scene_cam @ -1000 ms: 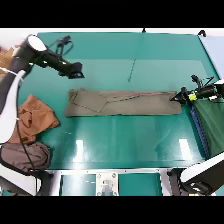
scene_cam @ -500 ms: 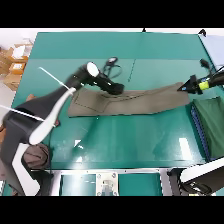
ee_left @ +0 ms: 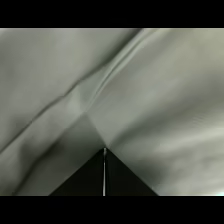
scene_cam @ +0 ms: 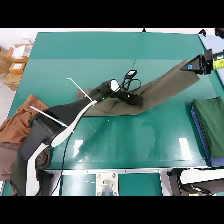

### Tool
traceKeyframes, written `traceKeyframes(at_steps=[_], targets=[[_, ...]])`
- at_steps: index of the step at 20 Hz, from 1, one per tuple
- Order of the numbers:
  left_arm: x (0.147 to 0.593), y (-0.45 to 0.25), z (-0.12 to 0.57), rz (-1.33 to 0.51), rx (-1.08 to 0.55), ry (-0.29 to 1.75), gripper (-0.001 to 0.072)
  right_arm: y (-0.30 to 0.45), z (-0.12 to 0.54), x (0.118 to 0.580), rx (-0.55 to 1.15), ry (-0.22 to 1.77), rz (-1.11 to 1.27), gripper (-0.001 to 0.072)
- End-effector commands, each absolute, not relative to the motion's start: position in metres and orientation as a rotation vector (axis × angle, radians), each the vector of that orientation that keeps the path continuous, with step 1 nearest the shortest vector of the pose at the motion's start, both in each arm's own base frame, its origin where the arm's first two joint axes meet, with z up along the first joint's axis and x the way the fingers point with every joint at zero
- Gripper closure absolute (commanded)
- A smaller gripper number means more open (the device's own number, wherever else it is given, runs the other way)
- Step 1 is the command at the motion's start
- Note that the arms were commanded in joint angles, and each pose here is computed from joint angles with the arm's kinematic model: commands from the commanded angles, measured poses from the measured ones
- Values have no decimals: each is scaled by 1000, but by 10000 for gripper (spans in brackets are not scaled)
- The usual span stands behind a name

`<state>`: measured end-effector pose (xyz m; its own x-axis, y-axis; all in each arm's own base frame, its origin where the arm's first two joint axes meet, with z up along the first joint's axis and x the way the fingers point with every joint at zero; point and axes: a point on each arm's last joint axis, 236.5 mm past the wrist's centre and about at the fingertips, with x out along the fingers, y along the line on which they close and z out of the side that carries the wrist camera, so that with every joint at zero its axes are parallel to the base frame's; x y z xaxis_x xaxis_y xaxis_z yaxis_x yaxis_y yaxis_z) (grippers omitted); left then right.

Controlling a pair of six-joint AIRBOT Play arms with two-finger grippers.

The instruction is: Fold the shirts.

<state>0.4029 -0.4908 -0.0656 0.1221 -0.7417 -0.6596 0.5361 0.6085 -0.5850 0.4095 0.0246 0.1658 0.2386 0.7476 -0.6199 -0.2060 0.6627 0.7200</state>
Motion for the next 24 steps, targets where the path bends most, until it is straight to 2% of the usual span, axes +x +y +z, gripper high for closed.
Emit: traceKeyframes(at_steps=[1,7,10,12,15,19,24], targets=[[398,-498,-69,-956,-243,1121,682,47,187,408,538,1122,757,697],[386,-488,-72,-981,-195,1178,681,76,188,409,527,1140,794,697],[398,-441,-45,-1026,-106,1270,681,100,198,409,565,1129,840,696],[427,-359,-32,-874,58,1371,682,127,204,411,556,1112,889,696],[470,-202,-14,-469,293,1423,682,182,204,414,526,1089,945,697],[471,-72,17,-199,271,1460,682,269,179,430,561,1036,957,696],[476,4,37,-69,145,1432,682,401,71,428,602,1051,873,689]])
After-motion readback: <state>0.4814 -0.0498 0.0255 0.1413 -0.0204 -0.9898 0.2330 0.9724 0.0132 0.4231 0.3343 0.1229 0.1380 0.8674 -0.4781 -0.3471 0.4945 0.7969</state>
